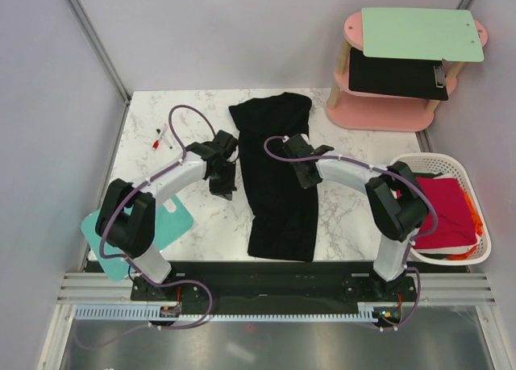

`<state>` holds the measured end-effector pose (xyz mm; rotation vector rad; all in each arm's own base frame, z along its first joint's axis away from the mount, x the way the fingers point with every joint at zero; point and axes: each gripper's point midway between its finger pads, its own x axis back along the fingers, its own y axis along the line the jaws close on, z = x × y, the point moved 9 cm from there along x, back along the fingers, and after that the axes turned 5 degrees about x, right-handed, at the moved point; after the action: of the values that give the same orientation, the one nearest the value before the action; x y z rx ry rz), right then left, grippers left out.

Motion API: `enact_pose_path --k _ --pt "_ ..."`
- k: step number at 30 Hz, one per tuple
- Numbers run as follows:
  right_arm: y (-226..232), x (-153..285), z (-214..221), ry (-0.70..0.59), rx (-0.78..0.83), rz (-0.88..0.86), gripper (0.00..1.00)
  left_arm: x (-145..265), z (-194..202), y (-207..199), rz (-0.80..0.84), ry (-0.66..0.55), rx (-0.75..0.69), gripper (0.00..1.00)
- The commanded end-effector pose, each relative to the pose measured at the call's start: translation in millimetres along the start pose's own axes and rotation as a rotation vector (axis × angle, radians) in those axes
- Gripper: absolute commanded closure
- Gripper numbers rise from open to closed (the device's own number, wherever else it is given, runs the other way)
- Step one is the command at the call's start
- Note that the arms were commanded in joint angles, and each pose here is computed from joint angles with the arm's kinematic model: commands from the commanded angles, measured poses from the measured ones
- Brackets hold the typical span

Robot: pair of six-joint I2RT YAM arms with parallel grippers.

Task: Fold and stack the t-shirts
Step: Rotate the tshirt 90 degrees

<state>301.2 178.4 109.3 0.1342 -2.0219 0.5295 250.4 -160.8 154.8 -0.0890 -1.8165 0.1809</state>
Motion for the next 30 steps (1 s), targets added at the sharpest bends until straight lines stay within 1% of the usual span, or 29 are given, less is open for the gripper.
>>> enact_pose_path --k 1,2,3,4,5,6,7,8,9,10,11,12,13,14,16,19,21,24,30 --pt "-9.2 60.7 -12.1 -0.165 -0.043 -0.142 0.82 14.3 12.6 -26.6 0.124 -0.046 -0.004 0.84" --pt "-9.7 67.4 -11.5 -0.180 -0.048 -0.169 0.79 14.8 17.9 -29.8 0.137 -0.041 -0.002 0.75" --pt "-10.5 76.6 -7.6 -0.198 -0.051 -0.200 0.74 18.6 25.5 -37.3 0.160 -0.044 -0.024 0.52" --pt "-8.5 80.9 -5.5 -0.212 -0.053 -0.245 0.69 20.1 30.6 -40.9 0.173 -0.045 -0.028 0.43" --pt "-8.0 82.7 -2.5 -0.215 -0.056 -0.258 0.68 19.1 37.5 -44.8 0.188 -0.039 -0.018 0.37" --pt "-8.9 83.4 3.7 -0.215 -0.059 -0.265 0.68 21.0 47.1 -52.9 0.208 -0.037 -0.041 0.33" --pt "-7.0 82.4 4.3 -0.226 -0.059 -0.278 0.68 26.7 53.3 -57.5 0.232 -0.045 -0.032 0.34" --pt "-6.0 80.7 5.7 -0.226 -0.059 -0.282 0.68 25.2 59.5 -59.8 0.243 -0.050 -0.030 0.36" --pt "-3.7 76.8 6.8 -0.224 -0.056 -0.291 0.68 26.8 69.0 -66.8 0.258 -0.053 -0.044 0.60" --pt "-0.2 74.1 1.6 -0.253 -0.062 -0.311 0.68 26.2 76.6 -68.5 0.270 -0.051 -0.020 0.89" --pt "4.6 72.5 -0.9 -0.259 -0.057 -0.353 0.69 26.4 81.2 -71.9 0.284 -0.054 -0.014 0.98" --pt "11.3 66.8 -5.6 -0.255 -0.053 -0.390 0.70 25.8 89.0 -81.4 0.322 -0.060 -0.037 0.98" --pt "15.8 63.8 -14.8 -0.287 -0.058 -0.419 0.73 21.5 95.0 -83.1 0.318 -0.046 -0.033 0.98" --pt "22.4 62.1 -19.2 -0.287 -0.051 -0.468 0.74 18.9 102.3 -86.4 0.307 -0.040 -0.044 0.98" --pt "33.3 49.4 -35.6 -0.289 -0.044 -0.502 0.77 13.8 110.4 -90.0 0.289 -0.026 -0.039 0.98" --pt "46.2 36.1 -56.1 -0.292 -0.037 -0.548 0.78 4.8 124.0 -97.6 0.262 -0.005 -0.048 0.98" --pt "54.2 28.8 -68.7 -0.299 -0.036 -0.588 0.78 -2.0 132.1 -101.4 0.243 0.011 -0.053 0.98" --pt "63.3 18.5 -80.6 -0.308 -0.033 -0.615 0.78 -13.5 137.3 -102.0 0.191 0.004 -0.031 0.98" --pt "79.2 -11.4 -96.0 -0.279 -0.031 -0.620 0.77 -33.3 145.5 -90.1 0.098 0.011 -0.008 0.98"
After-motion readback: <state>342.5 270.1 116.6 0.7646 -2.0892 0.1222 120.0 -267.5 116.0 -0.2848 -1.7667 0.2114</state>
